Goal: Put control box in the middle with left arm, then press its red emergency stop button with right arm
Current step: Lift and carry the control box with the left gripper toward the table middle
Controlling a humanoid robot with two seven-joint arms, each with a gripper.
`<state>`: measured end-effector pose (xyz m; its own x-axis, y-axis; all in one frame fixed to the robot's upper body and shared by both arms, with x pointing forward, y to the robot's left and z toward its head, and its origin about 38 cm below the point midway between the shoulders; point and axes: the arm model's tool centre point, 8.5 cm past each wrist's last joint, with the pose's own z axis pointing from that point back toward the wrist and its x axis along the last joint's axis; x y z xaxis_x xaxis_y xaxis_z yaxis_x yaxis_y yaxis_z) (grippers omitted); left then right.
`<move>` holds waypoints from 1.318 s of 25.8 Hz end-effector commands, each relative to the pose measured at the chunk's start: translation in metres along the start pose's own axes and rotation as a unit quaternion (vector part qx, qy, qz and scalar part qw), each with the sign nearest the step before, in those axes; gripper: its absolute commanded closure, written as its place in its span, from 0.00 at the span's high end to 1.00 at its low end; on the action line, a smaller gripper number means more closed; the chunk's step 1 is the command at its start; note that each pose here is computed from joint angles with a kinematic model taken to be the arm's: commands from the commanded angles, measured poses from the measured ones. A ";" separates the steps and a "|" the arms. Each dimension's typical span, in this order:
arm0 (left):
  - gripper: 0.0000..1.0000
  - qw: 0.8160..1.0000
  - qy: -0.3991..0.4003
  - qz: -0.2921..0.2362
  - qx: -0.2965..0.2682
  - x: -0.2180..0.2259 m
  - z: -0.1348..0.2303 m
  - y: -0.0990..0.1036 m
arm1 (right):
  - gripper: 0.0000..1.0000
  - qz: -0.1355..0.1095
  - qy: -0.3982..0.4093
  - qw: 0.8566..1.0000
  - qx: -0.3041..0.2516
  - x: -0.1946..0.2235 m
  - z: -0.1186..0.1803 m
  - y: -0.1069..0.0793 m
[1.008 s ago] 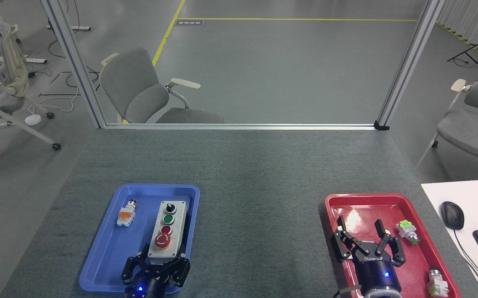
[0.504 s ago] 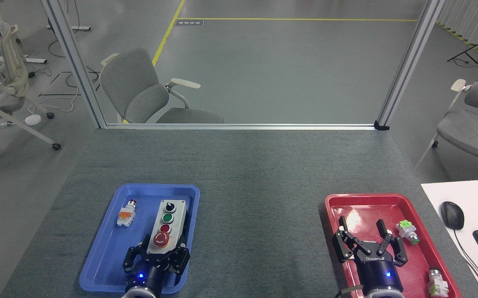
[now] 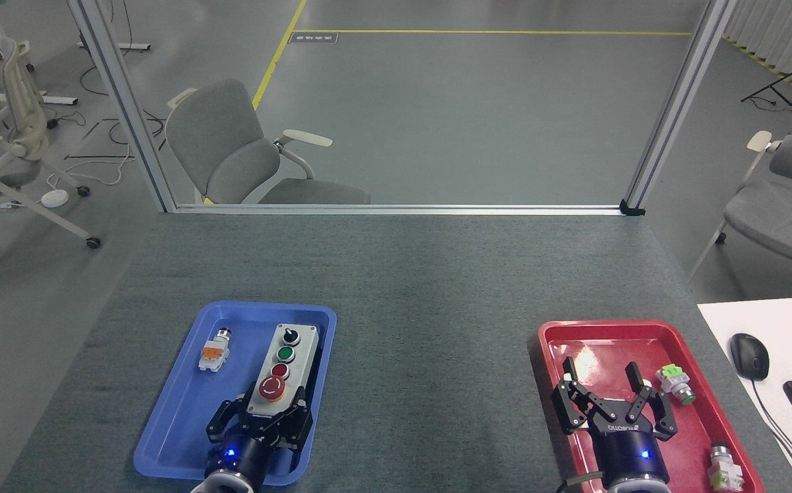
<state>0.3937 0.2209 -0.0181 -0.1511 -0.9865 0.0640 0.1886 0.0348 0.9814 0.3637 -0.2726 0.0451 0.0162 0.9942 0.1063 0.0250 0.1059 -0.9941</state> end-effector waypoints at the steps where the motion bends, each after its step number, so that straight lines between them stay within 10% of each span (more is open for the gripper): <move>1: 0.00 1.000 -0.009 0.004 0.015 -0.001 -0.005 0.012 | 0.98 0.000 0.000 1.000 -0.001 0.000 0.000 0.000; 14: 0.00 0.993 -0.056 -0.007 0.099 0.011 0.001 0.088 | 0.98 -0.031 -0.015 0.999 0.005 0.015 0.001 0.007; 19: 0.00 0.990 -0.126 -0.022 0.059 0.070 -0.005 0.081 | 0.98 0.008 -0.016 1.000 0.011 0.018 -0.001 0.009; 34: 0.00 0.975 -0.204 -0.074 -0.042 0.203 -0.022 0.012 | 0.98 0.015 -0.007 1.000 0.013 0.013 0.001 0.009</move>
<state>0.3870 0.0293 0.0136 -0.5375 -0.8429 0.0240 0.1945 -0.0962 0.9762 0.3638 -0.2598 0.0376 0.0089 0.9971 0.0756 0.0004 0.0756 -0.9971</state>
